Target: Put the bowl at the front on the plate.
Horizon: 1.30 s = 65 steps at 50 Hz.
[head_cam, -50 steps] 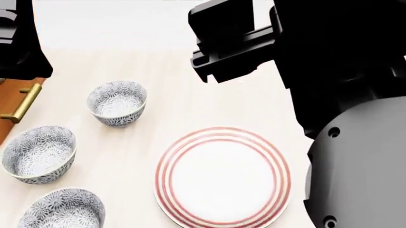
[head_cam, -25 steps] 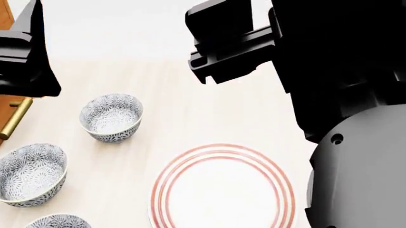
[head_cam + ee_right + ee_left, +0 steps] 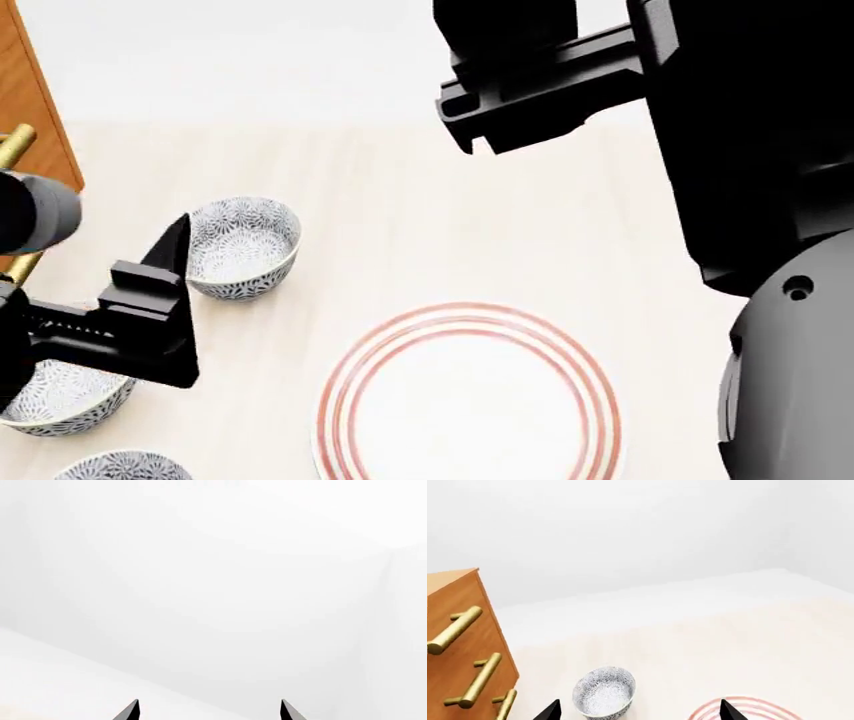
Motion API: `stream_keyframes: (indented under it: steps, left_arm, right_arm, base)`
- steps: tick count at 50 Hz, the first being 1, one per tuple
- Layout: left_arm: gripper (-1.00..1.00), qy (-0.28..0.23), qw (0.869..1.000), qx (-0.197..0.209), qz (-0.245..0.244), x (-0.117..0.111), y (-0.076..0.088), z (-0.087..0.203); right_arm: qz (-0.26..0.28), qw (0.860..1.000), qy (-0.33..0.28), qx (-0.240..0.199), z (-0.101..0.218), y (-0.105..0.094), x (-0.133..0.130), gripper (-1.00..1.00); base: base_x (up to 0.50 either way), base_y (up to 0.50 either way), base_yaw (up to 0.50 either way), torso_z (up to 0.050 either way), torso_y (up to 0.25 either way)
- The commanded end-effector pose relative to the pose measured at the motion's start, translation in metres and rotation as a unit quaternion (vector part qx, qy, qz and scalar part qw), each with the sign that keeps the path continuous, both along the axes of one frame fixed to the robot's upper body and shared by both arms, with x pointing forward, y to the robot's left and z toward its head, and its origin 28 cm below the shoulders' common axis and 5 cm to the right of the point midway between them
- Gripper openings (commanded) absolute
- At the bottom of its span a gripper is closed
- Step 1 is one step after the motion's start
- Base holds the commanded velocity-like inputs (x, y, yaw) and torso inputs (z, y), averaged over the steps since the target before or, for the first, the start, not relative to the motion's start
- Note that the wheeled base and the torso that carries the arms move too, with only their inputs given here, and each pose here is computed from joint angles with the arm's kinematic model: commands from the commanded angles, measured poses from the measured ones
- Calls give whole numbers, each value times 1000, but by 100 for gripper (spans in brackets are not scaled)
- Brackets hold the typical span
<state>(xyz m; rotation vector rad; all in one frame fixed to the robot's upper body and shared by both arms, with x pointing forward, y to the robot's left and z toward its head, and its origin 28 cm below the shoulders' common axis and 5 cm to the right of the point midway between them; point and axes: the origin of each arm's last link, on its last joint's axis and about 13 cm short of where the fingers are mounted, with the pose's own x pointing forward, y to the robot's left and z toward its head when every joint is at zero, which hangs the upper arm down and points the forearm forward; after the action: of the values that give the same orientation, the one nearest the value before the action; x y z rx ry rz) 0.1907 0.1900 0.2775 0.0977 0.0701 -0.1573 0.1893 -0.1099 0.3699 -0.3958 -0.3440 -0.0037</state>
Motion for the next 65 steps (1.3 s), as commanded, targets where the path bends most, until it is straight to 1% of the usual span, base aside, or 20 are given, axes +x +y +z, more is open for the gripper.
stream_keyframes:
  steps: [1, 2, 3, 5, 30, 44, 65]
  left_arm:
    - [100, 98, 995, 19, -15, -1, -1, -17]
    - [100, 106, 994, 19, -15, -1, -1, -18]
    - [100, 128, 991, 30, -15, 1, -2, -38]
    - [100, 123, 992, 32, -13, 1, -2, -39]
    - [100, 155, 987, 46, -3, 2, 1, -61]
    - [100, 174, 983, 56, 1, 2, 3, -79]
    - [100, 215, 973, 81, 11, 1, 4, -113]
  right_arm:
    - [-1, 1000, -5, -1, -1, -3, -1, 100]
    - [-1, 1000, -4, -1, -2, -3, -1, 100]
    - [0, 1000, -3, -5, -4, -3, -1, 100]
    - [0, 1000, -3, -5, -4, -3, -1, 100]
    - [-3, 1000, -5, -2, -4, -4, -1, 100]
    - [-1, 1000, -3, -3, -5, -4, 1, 100]
    - [-1, 1000, -2, 1, -9, -4, 2, 100]
  base:
    - [0, 0, 0, 0, 0]
    - [0, 0, 0, 0, 0]
    - [0, 0, 0, 0, 0]
    - [0, 0, 0, 0, 0]
    - [0, 0, 0, 0, 0]
    - [0, 0, 0, 0, 0]
    - [0, 0, 0, 0, 0]
